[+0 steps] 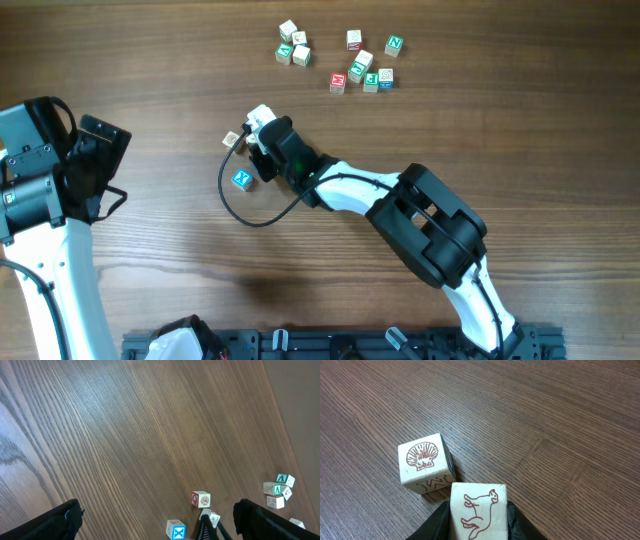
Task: Form a circle
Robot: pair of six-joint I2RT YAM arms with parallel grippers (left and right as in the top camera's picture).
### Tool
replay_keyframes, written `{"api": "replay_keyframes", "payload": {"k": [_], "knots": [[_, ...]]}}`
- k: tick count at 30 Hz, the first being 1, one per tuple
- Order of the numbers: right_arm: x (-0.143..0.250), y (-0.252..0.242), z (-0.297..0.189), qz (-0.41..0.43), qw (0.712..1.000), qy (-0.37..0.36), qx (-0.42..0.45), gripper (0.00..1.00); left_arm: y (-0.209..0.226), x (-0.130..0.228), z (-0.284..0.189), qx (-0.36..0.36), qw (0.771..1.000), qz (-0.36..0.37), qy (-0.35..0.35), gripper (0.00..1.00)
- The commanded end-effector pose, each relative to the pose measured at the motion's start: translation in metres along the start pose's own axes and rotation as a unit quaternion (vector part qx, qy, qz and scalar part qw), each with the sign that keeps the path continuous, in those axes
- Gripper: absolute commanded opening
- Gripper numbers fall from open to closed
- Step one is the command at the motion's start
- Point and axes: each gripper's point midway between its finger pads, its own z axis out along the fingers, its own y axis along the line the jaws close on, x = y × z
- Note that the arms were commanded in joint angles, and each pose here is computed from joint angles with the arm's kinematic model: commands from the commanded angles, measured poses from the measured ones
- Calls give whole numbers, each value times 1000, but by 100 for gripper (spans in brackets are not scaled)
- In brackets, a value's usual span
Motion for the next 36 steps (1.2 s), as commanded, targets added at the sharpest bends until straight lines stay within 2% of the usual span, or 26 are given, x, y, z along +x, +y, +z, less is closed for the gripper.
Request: {"api": "replay_keyframes", "payload": {"k": [1,4,10,17,29,34,36], "knots": [[13,-4,6,10,1000,12,4,28,0,3,3,-1,1000,8,6,100],[13,-4,6,10,1000,12,4,28,0,3,3,-1,1000,8,6,100],[13,-3,6,10,1000,12,3,40,0,3,3,-1,1000,8,6,100],[13,-3,6,10,1000,11,3,49,0,3,3,-1,1000,8,6,100],[-6,-1,-20,8,1000,24,4,85,0,3,3,-1,1000,8,6,100],[-27,-2,-44,9,1000,21,12,87,0,3,3,-1,1000,8,6,100],[-32,-17,-53,9,998,23,51,78,0,3,3,-1,1000,8,6,100]]}}
